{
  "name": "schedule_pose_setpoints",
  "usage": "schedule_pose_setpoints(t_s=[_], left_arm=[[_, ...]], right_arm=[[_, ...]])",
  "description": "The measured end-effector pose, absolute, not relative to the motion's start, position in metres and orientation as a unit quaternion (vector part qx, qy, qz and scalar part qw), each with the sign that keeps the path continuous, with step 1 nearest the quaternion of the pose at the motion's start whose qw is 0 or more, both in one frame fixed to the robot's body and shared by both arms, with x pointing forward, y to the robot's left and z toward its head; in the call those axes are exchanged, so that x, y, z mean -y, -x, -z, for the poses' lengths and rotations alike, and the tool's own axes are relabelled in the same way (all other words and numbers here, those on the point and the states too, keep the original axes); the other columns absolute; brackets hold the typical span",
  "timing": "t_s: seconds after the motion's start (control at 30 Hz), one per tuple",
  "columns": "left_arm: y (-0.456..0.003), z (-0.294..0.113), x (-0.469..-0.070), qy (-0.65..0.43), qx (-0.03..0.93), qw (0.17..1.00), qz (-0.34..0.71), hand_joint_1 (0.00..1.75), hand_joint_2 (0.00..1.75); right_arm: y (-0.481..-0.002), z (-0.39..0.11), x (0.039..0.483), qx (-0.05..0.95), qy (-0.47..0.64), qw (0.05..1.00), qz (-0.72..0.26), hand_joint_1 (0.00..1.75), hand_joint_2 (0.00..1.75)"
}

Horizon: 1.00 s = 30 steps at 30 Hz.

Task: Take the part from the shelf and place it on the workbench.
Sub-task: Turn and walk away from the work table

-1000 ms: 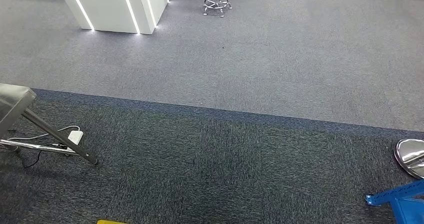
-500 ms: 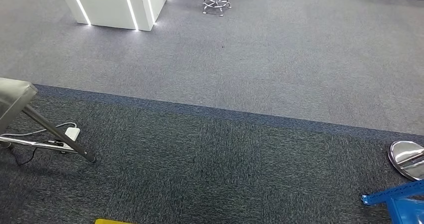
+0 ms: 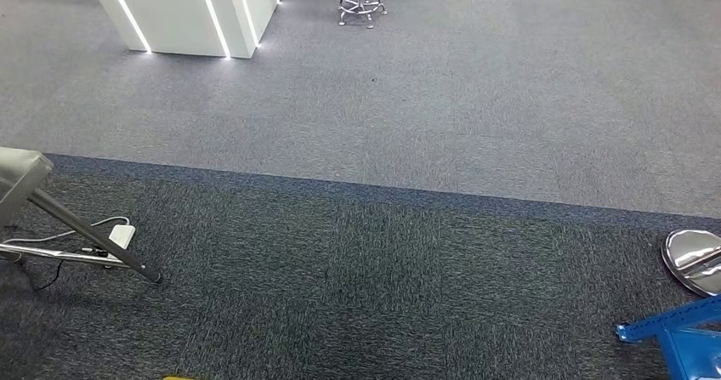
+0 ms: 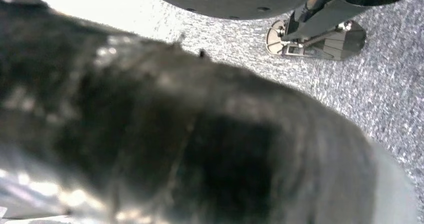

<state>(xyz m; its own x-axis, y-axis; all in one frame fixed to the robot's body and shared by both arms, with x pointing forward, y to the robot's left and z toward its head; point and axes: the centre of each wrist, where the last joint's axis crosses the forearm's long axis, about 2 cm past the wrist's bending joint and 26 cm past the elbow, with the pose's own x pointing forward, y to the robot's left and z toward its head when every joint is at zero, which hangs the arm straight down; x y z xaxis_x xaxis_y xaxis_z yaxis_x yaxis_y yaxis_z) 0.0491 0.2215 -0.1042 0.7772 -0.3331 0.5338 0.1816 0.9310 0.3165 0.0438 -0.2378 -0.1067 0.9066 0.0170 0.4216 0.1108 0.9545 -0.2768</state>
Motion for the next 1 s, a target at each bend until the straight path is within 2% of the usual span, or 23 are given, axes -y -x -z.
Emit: schedule_pose_setpoints(t_s=[1.0], left_arm=[[-0.0460, 0.1044, -0.2198, -0.120, 0.302, 0.936, 0.133, 0.00, 0.00]], right_arm=[[-0.0442, 0.1065, 0.2362, 0.213, 0.150, 0.965, 0.011, 0.00, 0.00]])
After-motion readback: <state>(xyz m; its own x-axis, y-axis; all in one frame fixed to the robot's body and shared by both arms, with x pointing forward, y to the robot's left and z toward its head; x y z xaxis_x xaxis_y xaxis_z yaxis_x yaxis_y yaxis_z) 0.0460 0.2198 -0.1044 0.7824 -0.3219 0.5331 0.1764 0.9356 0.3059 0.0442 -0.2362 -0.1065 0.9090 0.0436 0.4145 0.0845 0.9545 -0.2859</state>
